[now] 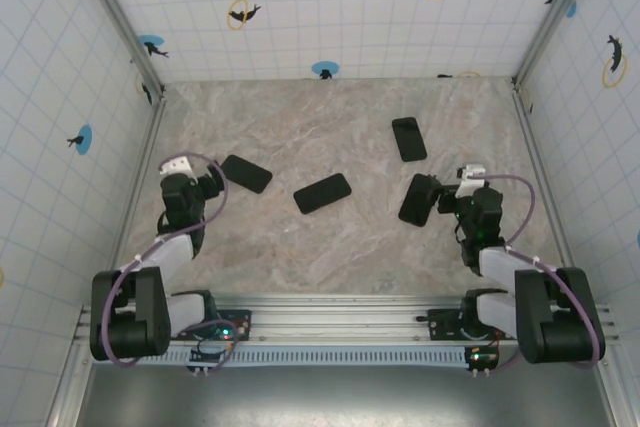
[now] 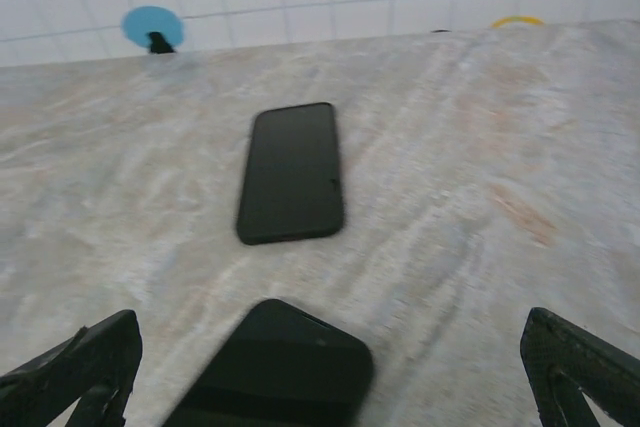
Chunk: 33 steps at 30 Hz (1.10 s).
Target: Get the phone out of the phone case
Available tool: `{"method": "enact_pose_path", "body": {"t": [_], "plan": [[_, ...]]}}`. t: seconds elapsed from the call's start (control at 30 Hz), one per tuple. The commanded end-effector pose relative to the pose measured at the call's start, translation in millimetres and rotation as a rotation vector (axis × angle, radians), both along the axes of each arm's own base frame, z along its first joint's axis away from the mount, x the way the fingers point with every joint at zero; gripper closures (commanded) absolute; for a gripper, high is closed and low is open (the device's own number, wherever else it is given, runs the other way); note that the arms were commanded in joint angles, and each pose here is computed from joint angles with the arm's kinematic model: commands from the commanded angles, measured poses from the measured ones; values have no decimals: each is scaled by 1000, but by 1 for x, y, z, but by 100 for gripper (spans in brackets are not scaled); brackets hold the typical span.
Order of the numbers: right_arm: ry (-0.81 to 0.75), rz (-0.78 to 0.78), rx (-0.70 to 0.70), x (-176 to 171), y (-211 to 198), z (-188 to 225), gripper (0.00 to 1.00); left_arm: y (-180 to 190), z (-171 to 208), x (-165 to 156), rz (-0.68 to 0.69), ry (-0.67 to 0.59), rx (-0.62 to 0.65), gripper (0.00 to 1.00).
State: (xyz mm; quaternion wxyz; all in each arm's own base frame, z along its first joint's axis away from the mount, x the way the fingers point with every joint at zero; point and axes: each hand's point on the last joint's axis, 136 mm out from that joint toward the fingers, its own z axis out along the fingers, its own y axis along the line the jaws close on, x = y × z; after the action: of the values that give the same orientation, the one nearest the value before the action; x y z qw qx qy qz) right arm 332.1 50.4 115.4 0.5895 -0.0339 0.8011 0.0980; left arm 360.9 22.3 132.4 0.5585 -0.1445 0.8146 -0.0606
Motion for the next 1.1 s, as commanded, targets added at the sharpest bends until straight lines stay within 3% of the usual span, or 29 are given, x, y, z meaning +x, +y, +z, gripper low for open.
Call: {"method": "enact_pose_path", "body": {"t": [0.0,0.27,0.4,0.7,0.83,1.07], "plan": [[71,75,34,2,22,5,1,-2,-18,-11,93,198,-184,2],[203,280,5,-7,82,14,1,-36,-11,-10,58,321,-352,2],[302,386,24,-10,110,19,1,-63,-8,-1,64,379,-344,2],[342,547,-1,-13,159,47,1,-83,-32,26,268,554,-348,2],[354,570,-8,-10,169,45,1,-78,-50,25,397,628,-365,2],[370,620,5,-6,185,45,1,-86,-81,23,489,734,-371,2]]}}
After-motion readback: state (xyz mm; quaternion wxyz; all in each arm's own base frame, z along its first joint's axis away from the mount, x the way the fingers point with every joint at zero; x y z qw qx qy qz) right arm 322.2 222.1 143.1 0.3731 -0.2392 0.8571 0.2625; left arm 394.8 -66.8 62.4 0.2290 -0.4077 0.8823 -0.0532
